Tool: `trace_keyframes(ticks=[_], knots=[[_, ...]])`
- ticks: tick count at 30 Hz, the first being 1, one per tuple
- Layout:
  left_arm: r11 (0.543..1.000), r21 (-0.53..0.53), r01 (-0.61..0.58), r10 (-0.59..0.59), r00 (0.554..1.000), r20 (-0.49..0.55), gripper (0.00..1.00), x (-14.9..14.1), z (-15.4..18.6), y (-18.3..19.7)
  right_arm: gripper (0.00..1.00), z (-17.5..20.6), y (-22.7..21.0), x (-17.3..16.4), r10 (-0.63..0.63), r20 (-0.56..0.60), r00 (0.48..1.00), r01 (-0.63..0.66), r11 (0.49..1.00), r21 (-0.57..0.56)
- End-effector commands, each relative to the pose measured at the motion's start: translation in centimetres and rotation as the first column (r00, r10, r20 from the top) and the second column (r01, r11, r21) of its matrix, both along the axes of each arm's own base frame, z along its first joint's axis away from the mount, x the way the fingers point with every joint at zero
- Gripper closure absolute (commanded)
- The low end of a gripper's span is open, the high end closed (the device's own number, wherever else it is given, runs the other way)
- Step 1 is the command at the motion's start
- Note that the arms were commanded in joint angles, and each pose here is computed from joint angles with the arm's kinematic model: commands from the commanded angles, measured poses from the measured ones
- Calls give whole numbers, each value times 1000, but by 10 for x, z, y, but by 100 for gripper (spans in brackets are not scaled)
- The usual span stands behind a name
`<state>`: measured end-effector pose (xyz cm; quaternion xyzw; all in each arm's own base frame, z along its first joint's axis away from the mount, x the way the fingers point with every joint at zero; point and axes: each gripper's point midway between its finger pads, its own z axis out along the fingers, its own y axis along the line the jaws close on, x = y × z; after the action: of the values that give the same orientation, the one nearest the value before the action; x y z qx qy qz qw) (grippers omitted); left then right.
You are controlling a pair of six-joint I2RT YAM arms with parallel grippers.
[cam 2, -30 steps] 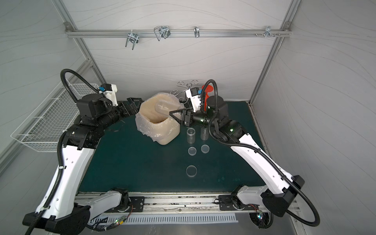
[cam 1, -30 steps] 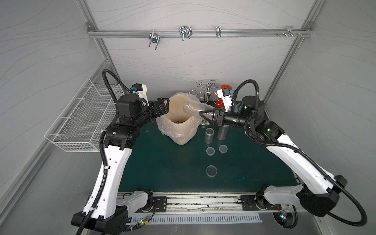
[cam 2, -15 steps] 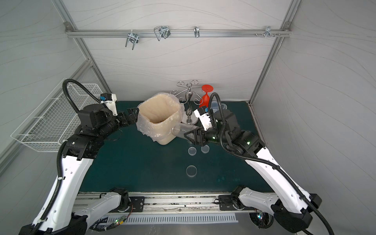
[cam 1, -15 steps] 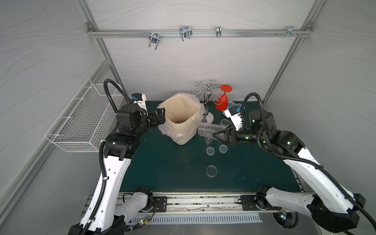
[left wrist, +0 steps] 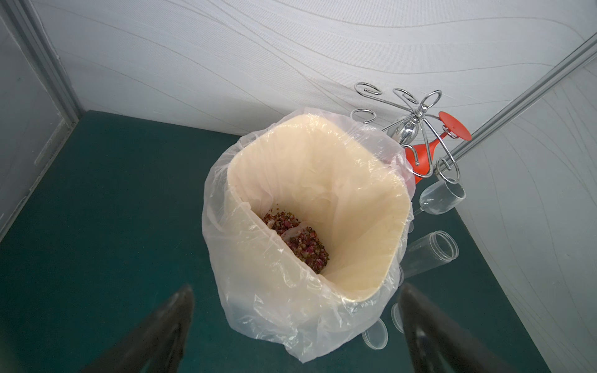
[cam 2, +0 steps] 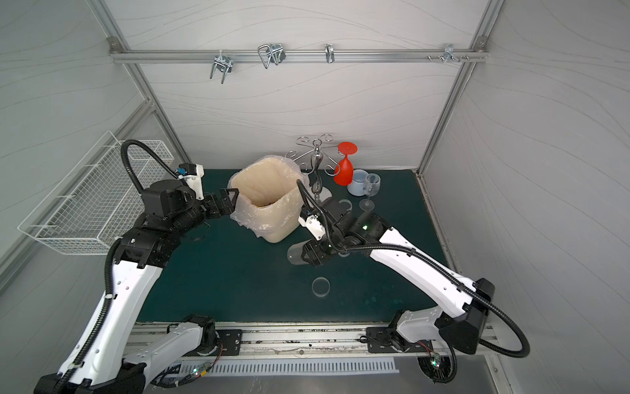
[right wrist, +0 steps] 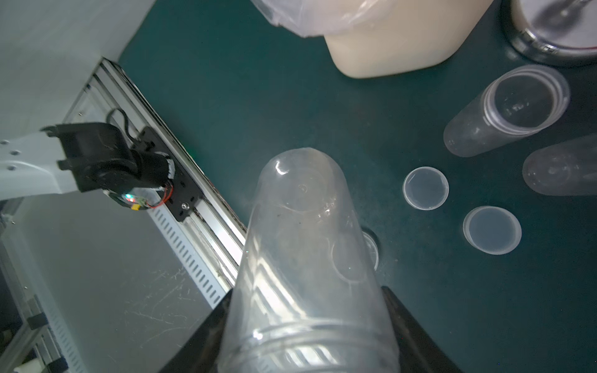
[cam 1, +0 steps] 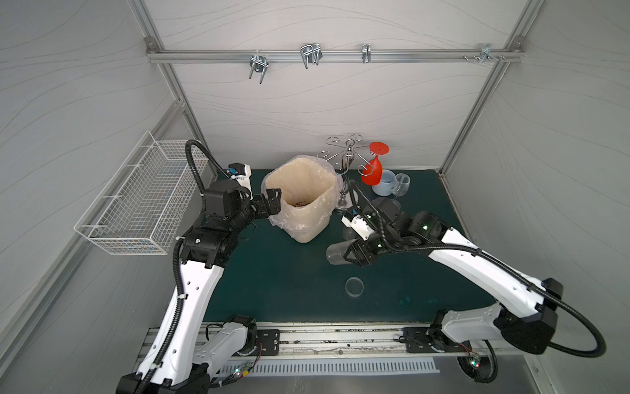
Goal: Empty the moldy dried flower tea in the jars
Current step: Place the jar at the center of the board.
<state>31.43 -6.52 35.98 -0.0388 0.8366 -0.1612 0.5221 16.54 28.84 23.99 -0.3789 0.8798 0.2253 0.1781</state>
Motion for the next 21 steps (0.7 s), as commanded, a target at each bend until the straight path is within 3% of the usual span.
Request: trace_keyframes(ticks=[1,21], knots=[[1000,-14,12,-11,998,64,1,4,16,-3,78,-7,-5,-2,40,19,999,-38,996,-84],[1000,28,3,-5,999,53,1,5,13,1,76,-50,21,-19,216,-4,976,-206,926,-316]])
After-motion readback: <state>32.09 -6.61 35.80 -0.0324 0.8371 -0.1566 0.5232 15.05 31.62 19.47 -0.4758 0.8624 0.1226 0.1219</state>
